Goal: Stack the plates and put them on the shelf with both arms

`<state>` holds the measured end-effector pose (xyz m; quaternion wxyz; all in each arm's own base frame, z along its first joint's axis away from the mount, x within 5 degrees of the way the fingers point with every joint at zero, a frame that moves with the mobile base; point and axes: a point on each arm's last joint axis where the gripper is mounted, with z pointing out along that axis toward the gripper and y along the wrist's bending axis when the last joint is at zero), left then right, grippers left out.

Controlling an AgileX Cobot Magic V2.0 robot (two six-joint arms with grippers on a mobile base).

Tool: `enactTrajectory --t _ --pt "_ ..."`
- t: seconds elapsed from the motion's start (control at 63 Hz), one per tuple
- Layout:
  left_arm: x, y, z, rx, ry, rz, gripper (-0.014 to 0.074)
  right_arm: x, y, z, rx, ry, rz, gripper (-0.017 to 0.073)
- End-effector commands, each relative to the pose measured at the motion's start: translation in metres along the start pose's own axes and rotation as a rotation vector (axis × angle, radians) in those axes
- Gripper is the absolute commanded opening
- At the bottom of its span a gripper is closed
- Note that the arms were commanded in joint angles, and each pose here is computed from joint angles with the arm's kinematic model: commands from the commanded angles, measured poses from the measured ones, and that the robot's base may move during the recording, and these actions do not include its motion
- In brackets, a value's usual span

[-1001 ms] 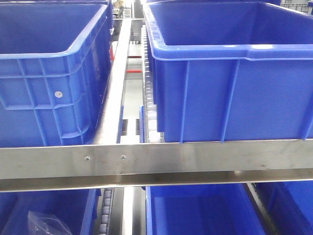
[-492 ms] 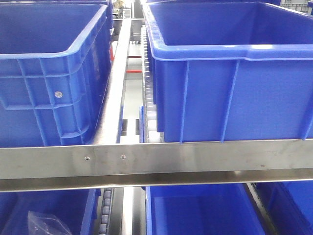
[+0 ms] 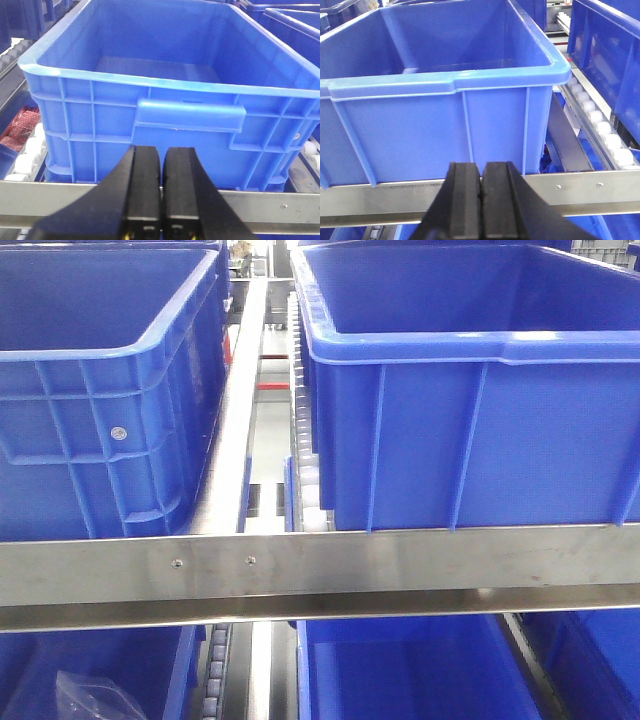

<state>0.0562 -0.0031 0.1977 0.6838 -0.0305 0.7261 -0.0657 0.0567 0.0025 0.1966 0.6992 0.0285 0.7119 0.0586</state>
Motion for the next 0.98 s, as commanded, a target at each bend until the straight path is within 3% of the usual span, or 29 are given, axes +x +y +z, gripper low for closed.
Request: enactTrajectory --t 0.0,0.238,0.969 --pt "-0.0009 -0.0003 -0.0004 0.014 -0.075 -0.009 0.0102 -0.0146 0.0014 -0.0031 -0.006 -0.128 -0.016 0.0048" --pt "-0.0064 -0.001 -0.001 0.022 -0.141 -0.003 0.0102 -0.0146 0.0014 -0.0031 -0.006 -0.128 -0.016 0.0048" --pt "-0.0064 -0.001 -0.001 0.022 -0.141 -0.005 0.0102 -0.0146 0.0014 -0.0031 -0.006 -0.128 -0.016 0.0048"
